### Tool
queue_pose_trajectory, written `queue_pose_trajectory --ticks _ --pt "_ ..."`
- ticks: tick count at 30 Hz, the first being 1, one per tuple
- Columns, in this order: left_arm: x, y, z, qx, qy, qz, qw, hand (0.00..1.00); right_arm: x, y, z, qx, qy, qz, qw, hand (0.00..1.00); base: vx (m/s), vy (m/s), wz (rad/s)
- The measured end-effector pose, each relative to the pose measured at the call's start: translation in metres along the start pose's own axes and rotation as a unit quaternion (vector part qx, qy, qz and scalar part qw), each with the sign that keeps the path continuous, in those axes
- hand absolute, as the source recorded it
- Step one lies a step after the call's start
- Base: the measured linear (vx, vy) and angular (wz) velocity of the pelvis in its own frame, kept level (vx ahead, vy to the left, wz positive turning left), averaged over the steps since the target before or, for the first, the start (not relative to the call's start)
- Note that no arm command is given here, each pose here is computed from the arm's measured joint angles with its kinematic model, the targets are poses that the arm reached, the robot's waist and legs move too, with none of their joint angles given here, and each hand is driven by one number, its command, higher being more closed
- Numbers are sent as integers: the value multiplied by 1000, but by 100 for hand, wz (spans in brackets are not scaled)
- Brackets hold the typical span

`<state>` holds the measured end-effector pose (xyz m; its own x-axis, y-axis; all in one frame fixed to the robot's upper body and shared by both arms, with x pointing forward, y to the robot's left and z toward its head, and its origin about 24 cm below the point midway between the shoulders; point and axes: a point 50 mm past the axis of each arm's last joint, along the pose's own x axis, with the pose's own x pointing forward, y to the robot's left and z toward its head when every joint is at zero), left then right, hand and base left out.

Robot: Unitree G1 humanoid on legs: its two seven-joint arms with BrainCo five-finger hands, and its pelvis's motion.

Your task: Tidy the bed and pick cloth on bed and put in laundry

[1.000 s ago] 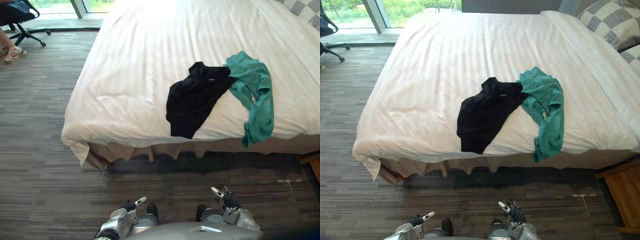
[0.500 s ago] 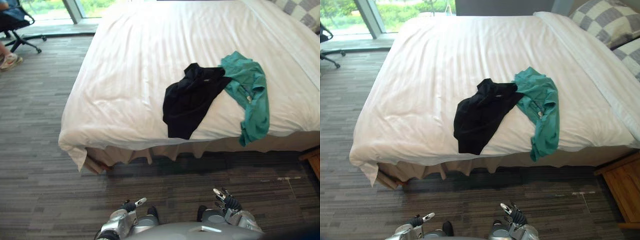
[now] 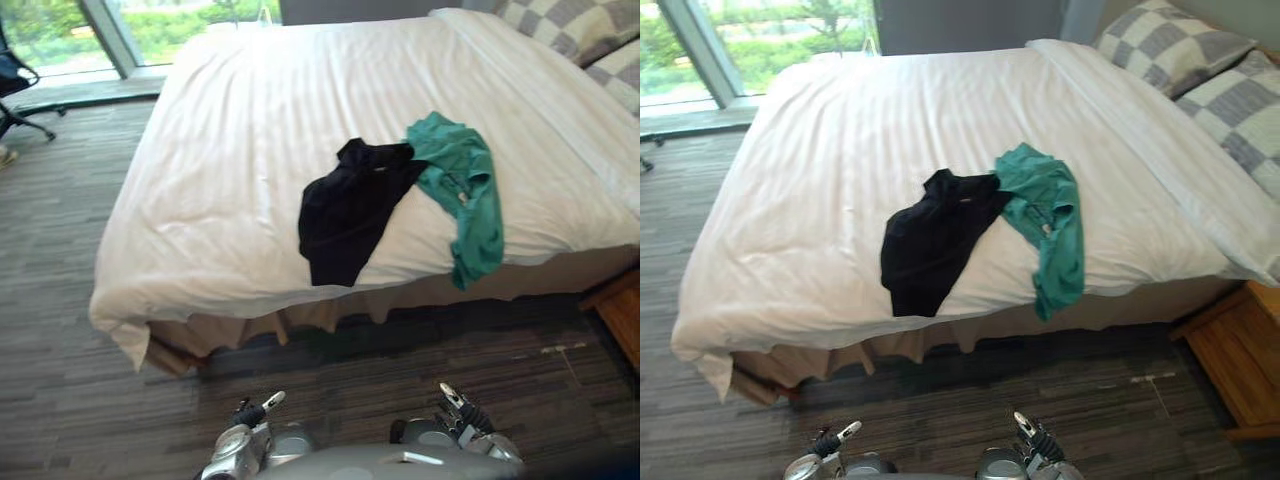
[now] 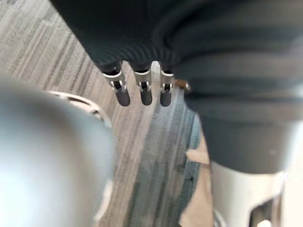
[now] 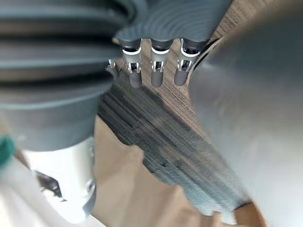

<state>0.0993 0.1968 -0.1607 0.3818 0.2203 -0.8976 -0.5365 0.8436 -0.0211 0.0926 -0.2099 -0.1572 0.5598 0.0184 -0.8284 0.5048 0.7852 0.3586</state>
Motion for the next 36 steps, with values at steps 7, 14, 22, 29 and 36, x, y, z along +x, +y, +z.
queue_pose_trajectory --ticks 7,14,22,29,36 --pt "-1 -3 -6 -63 23 -18 998 0 -5 -7 -5 4 8 -3 1000 0 105 129 -54" --pt "1 0 6 -51 11 -19 998 0 1 5 -2 -9 -7 2 1000 0 162 97 -28" --pt "1 2 7 -29 10 0 1000 0 2 10 4 -12 -34 14 999 0 229 -50 25" --pt "0 9 9 -48 -7 16 999 0 4 13 3 28 -40 12 999 0 202 -305 88" --pt "0 6 9 -209 -14 31 977 0 -1 -4 -1 183 -61 -67 979 0 152 -78 9"
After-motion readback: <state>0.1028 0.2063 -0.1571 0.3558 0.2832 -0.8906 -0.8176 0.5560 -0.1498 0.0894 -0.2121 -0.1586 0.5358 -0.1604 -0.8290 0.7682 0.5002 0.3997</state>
